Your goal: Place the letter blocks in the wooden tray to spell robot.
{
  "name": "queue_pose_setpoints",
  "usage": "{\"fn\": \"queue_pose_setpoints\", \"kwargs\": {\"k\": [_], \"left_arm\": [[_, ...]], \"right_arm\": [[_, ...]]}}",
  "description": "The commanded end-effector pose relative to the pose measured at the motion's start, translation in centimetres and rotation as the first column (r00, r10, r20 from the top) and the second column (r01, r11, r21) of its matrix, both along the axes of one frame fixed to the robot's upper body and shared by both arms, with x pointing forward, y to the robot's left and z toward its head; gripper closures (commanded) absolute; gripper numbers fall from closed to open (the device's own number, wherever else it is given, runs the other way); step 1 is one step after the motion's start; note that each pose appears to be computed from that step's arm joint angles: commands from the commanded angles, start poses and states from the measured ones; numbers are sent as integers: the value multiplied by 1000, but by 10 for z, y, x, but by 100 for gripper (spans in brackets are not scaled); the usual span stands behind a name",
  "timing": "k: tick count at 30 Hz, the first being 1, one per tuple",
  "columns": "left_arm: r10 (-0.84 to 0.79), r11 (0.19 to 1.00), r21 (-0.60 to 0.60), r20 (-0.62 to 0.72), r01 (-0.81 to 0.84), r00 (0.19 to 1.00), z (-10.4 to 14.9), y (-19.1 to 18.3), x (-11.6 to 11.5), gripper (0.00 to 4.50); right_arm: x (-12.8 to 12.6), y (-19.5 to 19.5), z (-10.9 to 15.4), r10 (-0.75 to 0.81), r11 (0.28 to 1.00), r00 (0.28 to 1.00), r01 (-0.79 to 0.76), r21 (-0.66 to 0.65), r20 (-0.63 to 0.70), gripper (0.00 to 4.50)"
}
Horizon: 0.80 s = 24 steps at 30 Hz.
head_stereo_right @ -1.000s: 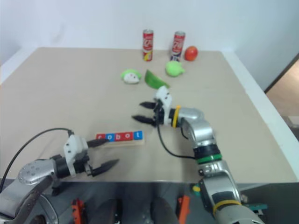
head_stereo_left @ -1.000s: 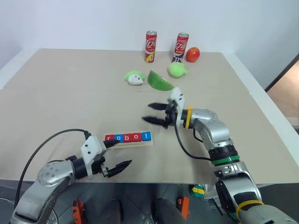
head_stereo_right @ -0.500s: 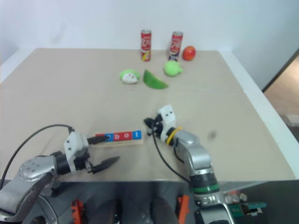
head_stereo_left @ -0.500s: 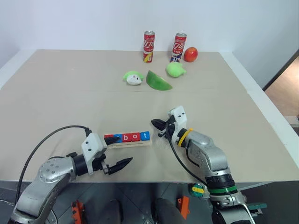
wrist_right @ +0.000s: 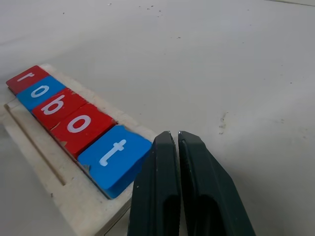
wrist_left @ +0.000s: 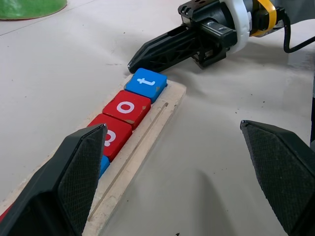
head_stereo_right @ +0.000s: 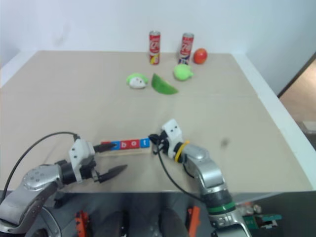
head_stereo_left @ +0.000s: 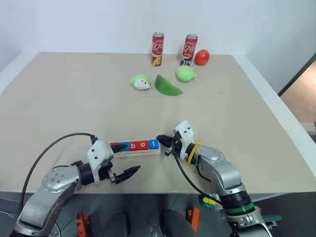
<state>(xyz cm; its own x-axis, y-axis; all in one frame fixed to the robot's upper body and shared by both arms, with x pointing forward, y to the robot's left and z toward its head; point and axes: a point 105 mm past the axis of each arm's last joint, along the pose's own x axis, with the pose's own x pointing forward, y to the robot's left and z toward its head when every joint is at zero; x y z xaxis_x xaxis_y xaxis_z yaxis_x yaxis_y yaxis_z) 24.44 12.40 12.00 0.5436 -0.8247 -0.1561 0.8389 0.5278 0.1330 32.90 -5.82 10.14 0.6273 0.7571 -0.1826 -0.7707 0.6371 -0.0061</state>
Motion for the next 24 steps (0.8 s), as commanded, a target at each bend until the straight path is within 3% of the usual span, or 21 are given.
{"fn": "queue_pose_setpoints", "kwargs": {"k": [1,10,14,17,23,24], "left_arm": [[-11,1000,0,42,11,999,7,-3,-1,0],[57,998,-16,69,-56,996,13,8,11,0],[174,984,-34,73,-172,982,16,38,29,0],[258,966,-28,79,-257,963,18,68,41,0],[384,923,1,89,-385,919,29,125,61,0],[389,919,35,96,-393,916,29,131,62,0]], "right_arm": [[-5,5,11,27,1000,998,-28,12,49,435],[6,-9,16,-25,1000,996,25,-1,87,435],[33,-52,36,-102,995,989,100,30,103,318],[43,-82,52,-78,997,990,76,19,119,217],[19,-114,54,161,986,987,-160,-35,18,7],[17,-116,55,167,985,986,-166,-34,12,3]]}}
